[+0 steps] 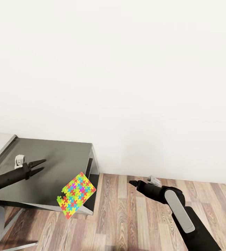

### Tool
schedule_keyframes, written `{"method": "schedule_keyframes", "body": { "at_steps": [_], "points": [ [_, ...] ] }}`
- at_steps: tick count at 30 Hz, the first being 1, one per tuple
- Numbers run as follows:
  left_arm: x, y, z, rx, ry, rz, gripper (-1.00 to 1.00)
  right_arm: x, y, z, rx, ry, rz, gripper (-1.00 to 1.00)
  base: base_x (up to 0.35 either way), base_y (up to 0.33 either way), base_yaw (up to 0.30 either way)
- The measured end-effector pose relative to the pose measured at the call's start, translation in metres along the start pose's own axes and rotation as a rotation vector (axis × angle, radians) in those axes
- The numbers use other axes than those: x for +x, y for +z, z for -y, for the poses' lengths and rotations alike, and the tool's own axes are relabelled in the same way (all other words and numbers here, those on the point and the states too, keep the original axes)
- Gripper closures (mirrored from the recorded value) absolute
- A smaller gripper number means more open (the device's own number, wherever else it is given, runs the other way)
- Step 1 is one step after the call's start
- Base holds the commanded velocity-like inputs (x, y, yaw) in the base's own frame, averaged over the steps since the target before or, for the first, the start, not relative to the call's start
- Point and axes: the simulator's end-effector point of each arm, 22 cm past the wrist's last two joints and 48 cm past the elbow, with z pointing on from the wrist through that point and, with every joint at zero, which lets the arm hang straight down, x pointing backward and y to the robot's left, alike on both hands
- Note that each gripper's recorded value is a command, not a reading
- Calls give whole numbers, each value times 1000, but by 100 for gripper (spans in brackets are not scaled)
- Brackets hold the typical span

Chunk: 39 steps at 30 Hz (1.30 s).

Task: Put all the toys in the child's room - the three board games (two on the bed and one on the table), the two jigsaw puzzles on the table, and the tennis ball on the table - inside the toy box on the table in the child's room.

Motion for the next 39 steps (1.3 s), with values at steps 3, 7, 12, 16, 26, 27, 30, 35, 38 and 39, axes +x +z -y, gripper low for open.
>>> {"method": "schedule_keyframes", "body": {
  "at_steps": [3, 7, 12, 16, 26, 27, 30, 35, 38, 39],
  "points": [
    [0, 0, 0, 1, 0, 1, -100, -1, 0, 0, -2, 3, 1, -100, 0, 53, 0],
    [-1, 0, 0, 1, 1, 1, -100, -2, -1, 0, -4, 7, 4, -100, 0, 16, 0],
    [0, 0, 1, 1, 1, -2, -100, -3, -1, -1, -8, 7, 9, -100, 0, 3, 0],
    [0, 0, 1, 1, 1, -3, -100, -4, -2, -2, -10, 6, 10, -100, 0, 5, 0],
    [-1, -1, 2, 1, 7, -2, -100, -5, -2, -10, -50, 3, 14, -100, 0, 157, 0],
    [-2, -1, 3, 2, 11, -2, -100, -5, -3, -10, -50, 3, 15, -100, 0, 67, 0],
    [-4, -1, 5, 3, 19, -1, -100, -5, -2, -10, -51, 3, 14, -100, 0, 33, 0],
    [-5, -1, 7, 4, 25, -1, -100, -5, -2, -10, -51, 4, 14, -100, 0, 10, 0],
    [-5, 0, 7, 4, 27, -2, -100, -5, -2, -9, -50, 8, 15, -100, 0, 2, 0],
    [-5, 0, 7, 4, 27, -1, -100, -5, -2, -7, -48, 12, 15, -100, 0, 0, 0]
  ]
}}
